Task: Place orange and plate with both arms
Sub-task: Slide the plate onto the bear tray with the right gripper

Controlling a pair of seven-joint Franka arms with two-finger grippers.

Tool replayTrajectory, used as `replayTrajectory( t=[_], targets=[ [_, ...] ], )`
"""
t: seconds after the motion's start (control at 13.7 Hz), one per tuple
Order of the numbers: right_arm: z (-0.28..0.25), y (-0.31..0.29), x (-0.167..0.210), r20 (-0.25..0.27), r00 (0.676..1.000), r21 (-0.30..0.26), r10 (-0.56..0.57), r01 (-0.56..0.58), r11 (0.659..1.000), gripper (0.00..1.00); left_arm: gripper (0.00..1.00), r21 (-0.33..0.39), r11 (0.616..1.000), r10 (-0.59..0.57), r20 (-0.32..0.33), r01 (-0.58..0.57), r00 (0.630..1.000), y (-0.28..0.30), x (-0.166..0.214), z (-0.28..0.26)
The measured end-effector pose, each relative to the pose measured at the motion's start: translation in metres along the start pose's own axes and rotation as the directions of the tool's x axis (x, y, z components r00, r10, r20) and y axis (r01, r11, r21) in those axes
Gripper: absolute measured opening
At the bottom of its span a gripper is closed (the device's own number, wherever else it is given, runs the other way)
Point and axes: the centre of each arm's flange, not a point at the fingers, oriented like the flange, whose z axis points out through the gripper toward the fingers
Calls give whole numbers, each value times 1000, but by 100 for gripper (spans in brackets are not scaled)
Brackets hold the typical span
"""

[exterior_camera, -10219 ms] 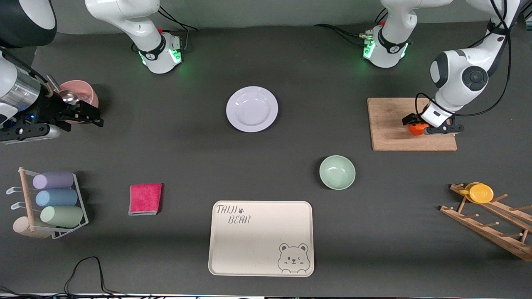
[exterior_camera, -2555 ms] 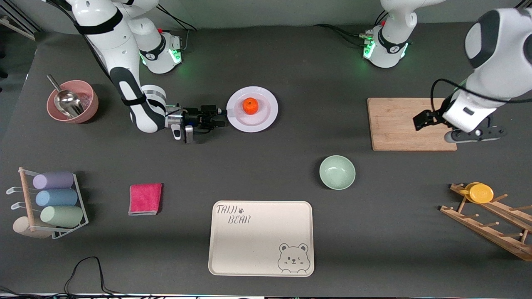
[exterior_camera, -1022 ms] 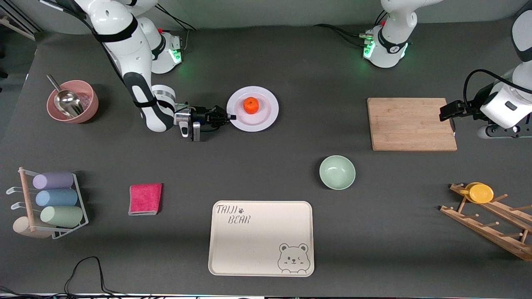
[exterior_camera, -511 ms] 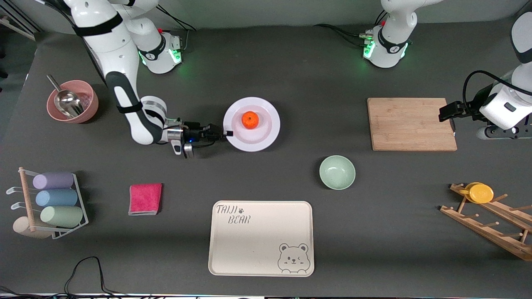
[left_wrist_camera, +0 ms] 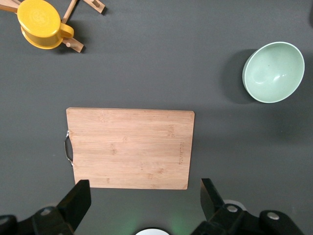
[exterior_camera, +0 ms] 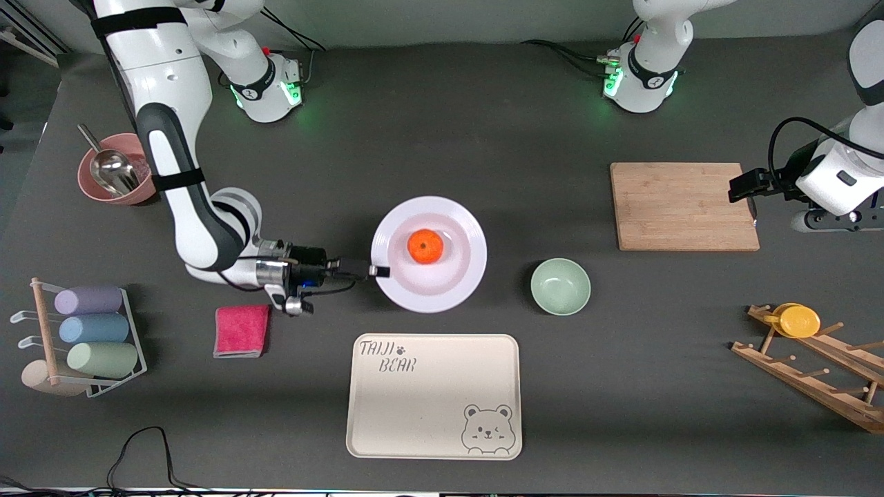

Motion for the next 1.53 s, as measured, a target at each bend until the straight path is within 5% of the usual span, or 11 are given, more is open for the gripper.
replayTrajectory(
  t=[0.29,0.73,1.02,1.53],
  targets=[
    [7,-12,75,-31,998,14,47,-47,999,4,100,0,1000,0,0,0,1000,0,0,0],
    [34,15,146,-155,985,-24,80,-85,996,4,100,6,1000,-6,-46,6,999,-1,-7,-22],
    [42,58,163,-194,980,-57,43,-55,997,4,100,6,999,-47,-105,48,993,-21,-20,-50],
    [37,109,167,-180,970,-126,-161,140,982,4,100,0,998,-69,-109,70,992,-33,-22,-51]
  ],
)
